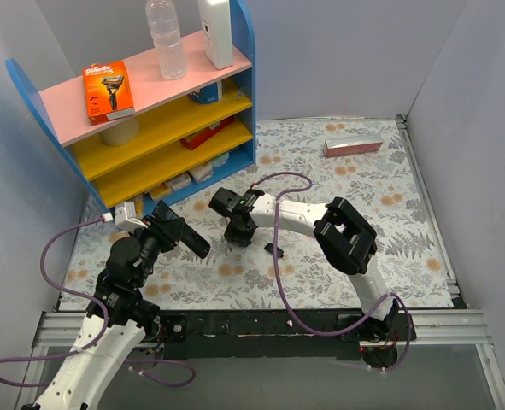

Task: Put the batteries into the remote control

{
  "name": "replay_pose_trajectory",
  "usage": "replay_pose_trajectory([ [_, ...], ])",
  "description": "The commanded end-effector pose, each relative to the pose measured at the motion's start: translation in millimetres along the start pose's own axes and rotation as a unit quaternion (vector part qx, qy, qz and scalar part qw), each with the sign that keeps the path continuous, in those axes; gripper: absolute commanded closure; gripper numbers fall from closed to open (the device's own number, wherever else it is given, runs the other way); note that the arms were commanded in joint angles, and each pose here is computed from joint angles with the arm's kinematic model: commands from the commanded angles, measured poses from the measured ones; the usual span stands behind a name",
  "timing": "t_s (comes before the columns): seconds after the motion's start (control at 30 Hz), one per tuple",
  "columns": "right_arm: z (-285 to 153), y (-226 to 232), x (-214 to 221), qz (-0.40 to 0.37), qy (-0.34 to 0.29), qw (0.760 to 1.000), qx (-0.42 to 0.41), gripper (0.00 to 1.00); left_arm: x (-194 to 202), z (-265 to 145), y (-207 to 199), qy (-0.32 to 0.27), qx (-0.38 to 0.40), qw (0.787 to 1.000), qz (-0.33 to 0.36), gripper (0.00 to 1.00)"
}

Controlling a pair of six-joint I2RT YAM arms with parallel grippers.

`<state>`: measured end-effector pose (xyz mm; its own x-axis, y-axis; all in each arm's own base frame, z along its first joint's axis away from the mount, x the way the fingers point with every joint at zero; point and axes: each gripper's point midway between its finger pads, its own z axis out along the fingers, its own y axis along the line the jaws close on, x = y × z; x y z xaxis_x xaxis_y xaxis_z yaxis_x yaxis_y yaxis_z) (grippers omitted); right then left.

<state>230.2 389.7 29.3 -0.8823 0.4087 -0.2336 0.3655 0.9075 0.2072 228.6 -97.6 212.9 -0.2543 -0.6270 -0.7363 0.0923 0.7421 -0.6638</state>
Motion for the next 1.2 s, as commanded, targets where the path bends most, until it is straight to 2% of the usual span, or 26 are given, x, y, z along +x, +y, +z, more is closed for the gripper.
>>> replay_pose_trajectory([
  [0.0, -16.1, 12.1, -22.3, 0.014, -0.046, 0.998, -0.041, 0.62, -18.4, -5.6, -11.2, -0.023, 0.011, 1.000, 0.004, 1.00],
  [0.07, -15.7, 21.1, -24.8, -0.001, -0.052, 0.997, -0.064, 0.61, -18.6, -5.6, -11.0, -0.024, 0.010, 1.000, 0.004, 1.00],
  [0.23, -12.9, 21.3, -27.7, -0.010, -0.053, 0.997, -0.058, 0.61, -20.9, -6.6, -11.3, -0.026, 0.008, 1.000, 0.006, 1.00],
  [0.57, -5.5, 22.1, -36.0, -0.113, -0.070, 0.989, -0.063, 0.59, -22.3, -7.2, -9.6, -0.030, 0.004, 1.000, 0.004, 1.00],
  [0.7, -8.0, 30.1, -33.3, -0.191, -0.065, 0.976, -0.089, 0.59, -23.6, -7.7, -9.1, -0.033, 0.002, 0.999, 0.004, 1.00],
  [0.83, -10.6, 27.8, -27.2, -0.283, -0.056, 0.951, -0.112, 0.60, -22.6, -8.0, -7.8, -0.031, -0.001, 1.000, 0.004, 1.00],
  [0.97, -21.5, 27.1, -26.6, -0.339, -0.071, 0.926, -0.153, 0.60, -23.2, -8.9, -7.5, -0.031, -0.003, 1.000, 0.002, 1.00],
  [1.17, -13.3, 17.1, -16.3, -0.412, -0.051, 0.896, -0.159, 0.62, -23.0, -9.4, -7.5, -0.031, -0.004, 1.000, -0.005, 1.00],
])
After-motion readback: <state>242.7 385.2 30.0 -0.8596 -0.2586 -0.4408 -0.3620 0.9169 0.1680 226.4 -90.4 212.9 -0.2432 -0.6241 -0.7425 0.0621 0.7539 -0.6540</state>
